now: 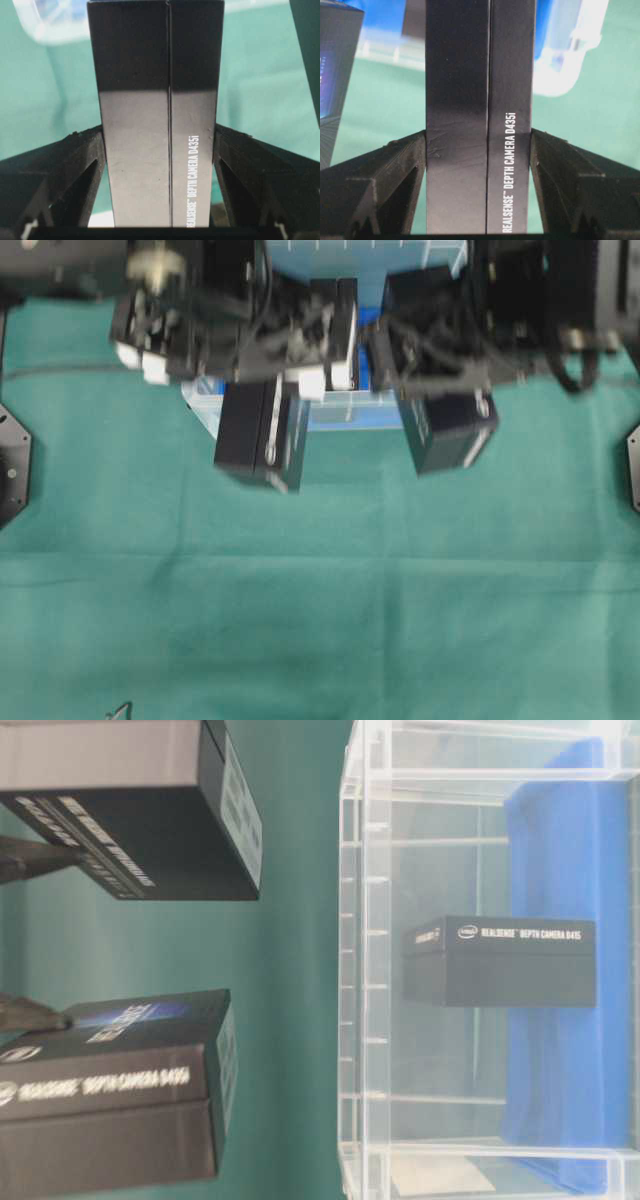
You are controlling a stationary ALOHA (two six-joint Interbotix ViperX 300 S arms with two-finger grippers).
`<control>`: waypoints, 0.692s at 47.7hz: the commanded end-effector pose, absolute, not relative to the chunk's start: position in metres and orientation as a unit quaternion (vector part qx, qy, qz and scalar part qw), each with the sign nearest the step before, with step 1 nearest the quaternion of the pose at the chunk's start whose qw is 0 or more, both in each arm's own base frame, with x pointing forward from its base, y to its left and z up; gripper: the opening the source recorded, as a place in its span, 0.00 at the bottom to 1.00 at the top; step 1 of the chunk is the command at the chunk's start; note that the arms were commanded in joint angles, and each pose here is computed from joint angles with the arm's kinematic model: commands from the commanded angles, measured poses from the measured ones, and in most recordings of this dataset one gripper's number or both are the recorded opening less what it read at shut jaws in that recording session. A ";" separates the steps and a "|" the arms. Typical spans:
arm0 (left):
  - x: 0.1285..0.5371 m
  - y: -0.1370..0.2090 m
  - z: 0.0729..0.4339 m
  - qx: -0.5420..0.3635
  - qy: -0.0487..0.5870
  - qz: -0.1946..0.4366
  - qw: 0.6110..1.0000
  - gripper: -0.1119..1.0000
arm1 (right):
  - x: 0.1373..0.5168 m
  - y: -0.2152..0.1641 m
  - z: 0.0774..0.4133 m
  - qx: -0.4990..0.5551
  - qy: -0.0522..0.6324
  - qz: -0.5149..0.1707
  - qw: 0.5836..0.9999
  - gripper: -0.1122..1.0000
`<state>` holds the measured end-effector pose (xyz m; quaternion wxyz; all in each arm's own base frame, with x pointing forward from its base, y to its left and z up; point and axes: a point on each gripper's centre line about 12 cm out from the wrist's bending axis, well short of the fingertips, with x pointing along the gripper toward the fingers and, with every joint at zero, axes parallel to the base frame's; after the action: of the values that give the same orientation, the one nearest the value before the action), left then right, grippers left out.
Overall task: Take the box out of the case with both arms.
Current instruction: 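Carry both box pairs forward out of the case over the table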
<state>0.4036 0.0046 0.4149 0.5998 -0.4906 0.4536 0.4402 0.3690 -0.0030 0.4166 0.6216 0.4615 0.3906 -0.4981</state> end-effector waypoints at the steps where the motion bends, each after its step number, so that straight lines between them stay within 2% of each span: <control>1: 0.389 -0.017 0.436 -0.498 0.445 0.421 0.614 0.66 | 0.357 0.017 0.437 0.475 0.372 -0.482 0.635 0.69; 16: 0.381 -0.070 0.435 -0.502 0.458 0.415 0.605 0.66 | 0.346 0.070 0.436 0.485 0.373 -0.481 0.628 0.69; 33: 0.378 -0.076 0.434 -0.500 0.462 0.421 0.599 0.66 | 0.345 0.078 0.436 0.485 0.368 -0.482 0.630 0.69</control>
<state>0.3903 -0.0783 0.4144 0.5900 -0.4868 0.4749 0.4353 0.3533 0.0811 0.4174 0.6230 0.4682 0.3835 -0.4956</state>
